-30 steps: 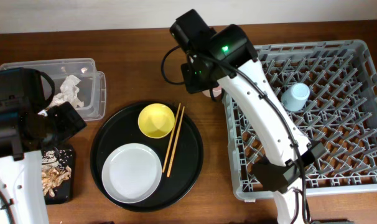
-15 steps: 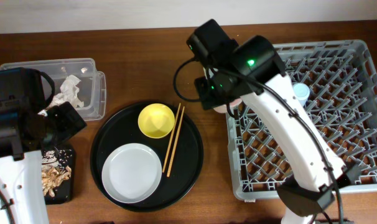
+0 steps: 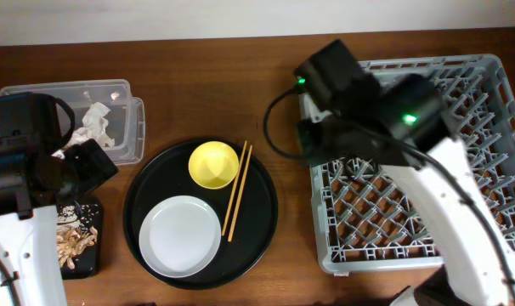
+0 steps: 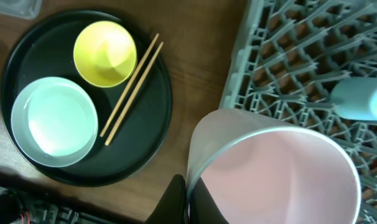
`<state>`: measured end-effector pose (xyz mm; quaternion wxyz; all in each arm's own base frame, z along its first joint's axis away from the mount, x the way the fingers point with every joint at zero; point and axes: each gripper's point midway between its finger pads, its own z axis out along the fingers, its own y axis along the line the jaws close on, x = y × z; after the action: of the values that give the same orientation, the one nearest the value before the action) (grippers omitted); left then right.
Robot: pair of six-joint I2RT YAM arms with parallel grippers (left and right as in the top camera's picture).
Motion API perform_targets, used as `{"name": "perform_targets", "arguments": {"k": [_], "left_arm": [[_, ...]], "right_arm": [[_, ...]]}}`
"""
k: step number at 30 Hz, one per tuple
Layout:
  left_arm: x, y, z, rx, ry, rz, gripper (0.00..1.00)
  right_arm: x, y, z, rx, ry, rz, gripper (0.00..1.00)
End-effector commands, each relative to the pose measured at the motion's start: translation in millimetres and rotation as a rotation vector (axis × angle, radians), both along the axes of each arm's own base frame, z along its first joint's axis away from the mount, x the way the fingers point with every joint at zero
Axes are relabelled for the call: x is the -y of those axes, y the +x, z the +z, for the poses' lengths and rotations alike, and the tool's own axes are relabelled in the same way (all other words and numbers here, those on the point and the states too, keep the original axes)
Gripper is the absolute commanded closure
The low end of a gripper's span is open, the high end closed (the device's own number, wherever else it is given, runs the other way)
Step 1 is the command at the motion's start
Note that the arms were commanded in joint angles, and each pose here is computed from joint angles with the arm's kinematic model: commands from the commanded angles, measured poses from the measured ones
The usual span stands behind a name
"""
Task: Sort waste into correct bins and load items into the dishwasher rack
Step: 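Lift the pink cup and carry it with the right gripper into the rack, then lower the pink cup into the rack beside the blue cup and release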
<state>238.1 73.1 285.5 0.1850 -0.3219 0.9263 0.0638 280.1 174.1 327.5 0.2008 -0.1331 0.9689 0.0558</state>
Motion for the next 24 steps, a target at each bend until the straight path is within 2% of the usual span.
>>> {"name": "perform_targets", "arguments": {"k": [1,3,9,12,14,19,24], "left_arm": [[-0.6,-1.8,5.9,0.026,-0.002,0.013,0.01],[-0.6,-1.8,5.9,0.026,-0.002,0.013,0.01],[-0.6,-1.8,5.9,0.026,-0.002,0.013,0.01],[-0.6,-1.8,5.9,0.026,-0.002,0.013,0.01],[-0.6,-1.8,5.9,0.026,-0.002,0.013,0.01],[-0.6,-1.8,5.9,0.026,-0.002,0.013,0.01],[-0.6,-1.8,5.9,0.026,-0.002,0.013,0.01]], "right_arm": [[38.5,2.5,14.9,0.048,-0.001,-0.068,0.96],[61.1,12.1,14.7,0.038,0.013,-0.120,0.96],[89.4,18.6,-13.8,-0.112,0.152,-0.082,0.96],[84.7,14.3,-31.7,-0.191,0.360,0.067,0.96],[90.1,13.8,-43.6,-0.217,0.513,0.102,0.96],[136.2,14.9,-76.0,-0.189,0.845,-0.017,0.96],[168.6,13.2,-101.7,-0.145,1.024,-0.139,0.96]]}}
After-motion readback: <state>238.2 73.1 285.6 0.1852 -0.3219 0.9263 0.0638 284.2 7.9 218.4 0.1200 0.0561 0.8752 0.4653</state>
